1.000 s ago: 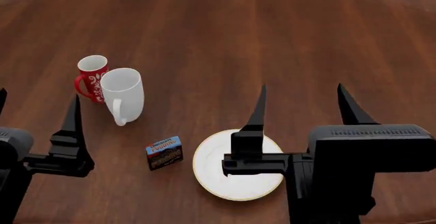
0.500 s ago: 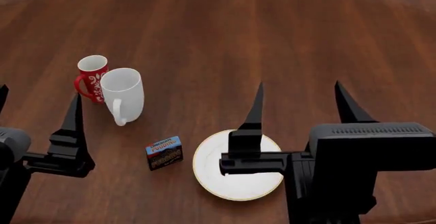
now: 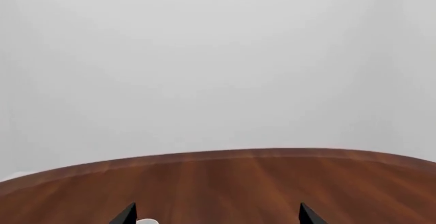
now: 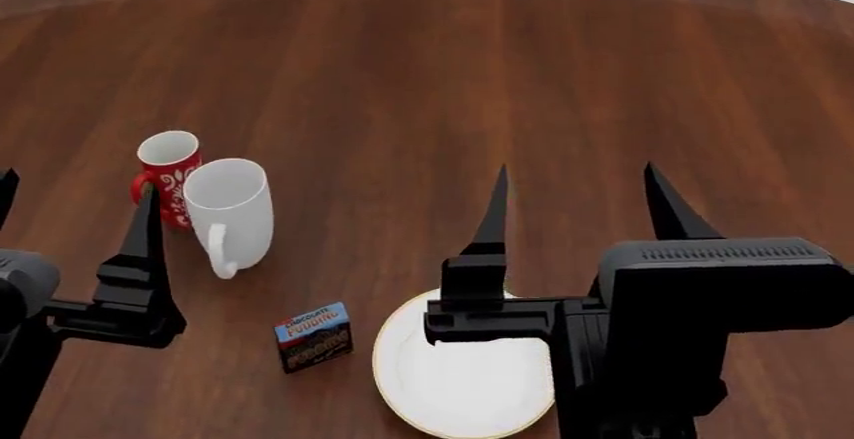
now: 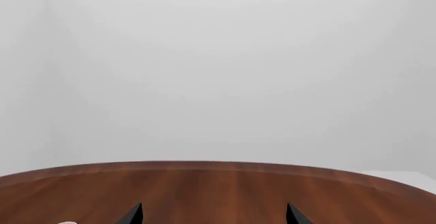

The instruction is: Put the white mug on the plate.

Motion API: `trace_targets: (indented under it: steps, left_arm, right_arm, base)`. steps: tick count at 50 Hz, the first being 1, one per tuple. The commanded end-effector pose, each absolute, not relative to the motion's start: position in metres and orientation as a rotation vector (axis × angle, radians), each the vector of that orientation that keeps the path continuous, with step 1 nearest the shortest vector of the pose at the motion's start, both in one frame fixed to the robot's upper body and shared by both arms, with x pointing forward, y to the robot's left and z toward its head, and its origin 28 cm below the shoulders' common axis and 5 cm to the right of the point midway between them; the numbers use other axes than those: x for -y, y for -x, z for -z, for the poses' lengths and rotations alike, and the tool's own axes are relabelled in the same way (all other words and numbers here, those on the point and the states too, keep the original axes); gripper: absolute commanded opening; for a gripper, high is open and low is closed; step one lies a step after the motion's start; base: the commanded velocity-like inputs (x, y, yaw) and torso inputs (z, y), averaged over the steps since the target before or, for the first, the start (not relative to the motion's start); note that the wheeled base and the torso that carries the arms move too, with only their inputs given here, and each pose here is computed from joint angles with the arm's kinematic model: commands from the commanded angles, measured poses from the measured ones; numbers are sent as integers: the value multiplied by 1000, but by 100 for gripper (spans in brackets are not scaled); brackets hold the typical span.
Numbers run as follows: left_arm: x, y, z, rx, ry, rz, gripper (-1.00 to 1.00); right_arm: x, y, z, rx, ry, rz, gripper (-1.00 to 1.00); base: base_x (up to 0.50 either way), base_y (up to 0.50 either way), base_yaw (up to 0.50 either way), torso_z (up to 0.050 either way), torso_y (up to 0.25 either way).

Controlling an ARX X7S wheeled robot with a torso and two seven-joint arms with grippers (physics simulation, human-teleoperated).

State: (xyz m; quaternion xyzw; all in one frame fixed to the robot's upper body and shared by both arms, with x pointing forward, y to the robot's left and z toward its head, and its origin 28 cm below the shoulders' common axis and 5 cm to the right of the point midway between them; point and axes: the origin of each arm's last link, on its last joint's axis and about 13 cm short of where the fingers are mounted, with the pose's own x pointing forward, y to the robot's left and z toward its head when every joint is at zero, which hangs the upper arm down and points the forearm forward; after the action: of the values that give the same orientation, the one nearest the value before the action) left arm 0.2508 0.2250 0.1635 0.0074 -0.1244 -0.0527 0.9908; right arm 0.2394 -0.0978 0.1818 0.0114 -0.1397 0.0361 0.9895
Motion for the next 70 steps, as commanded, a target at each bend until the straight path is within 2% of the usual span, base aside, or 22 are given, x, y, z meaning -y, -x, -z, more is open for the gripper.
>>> trace_targets:
  steps: [1, 38, 60, 70]
  left_arm:
    - [-225, -252, -162, 249, -13, 106, 100]
    - [-228, -250, -159, 248, 16, 111, 100]
    - [-230, -249, -159, 267, 49, 133, 100]
    - [-229, -248, -158, 272, 36, 142, 100]
  right_arm:
    - [98, -240, -181, 279, -27, -74, 100]
    - [95, -239, -179, 276, -18, -85, 100]
    - [96, -238, -178, 278, -23, -80, 100]
    - [96, -238, -179, 279, -20, -80, 100]
  base:
    - [297, 0, 0, 0, 0]
    - [291, 0, 0, 0, 0]
    - [3, 0, 0, 0, 1]
    - [-1, 0, 0, 1, -183]
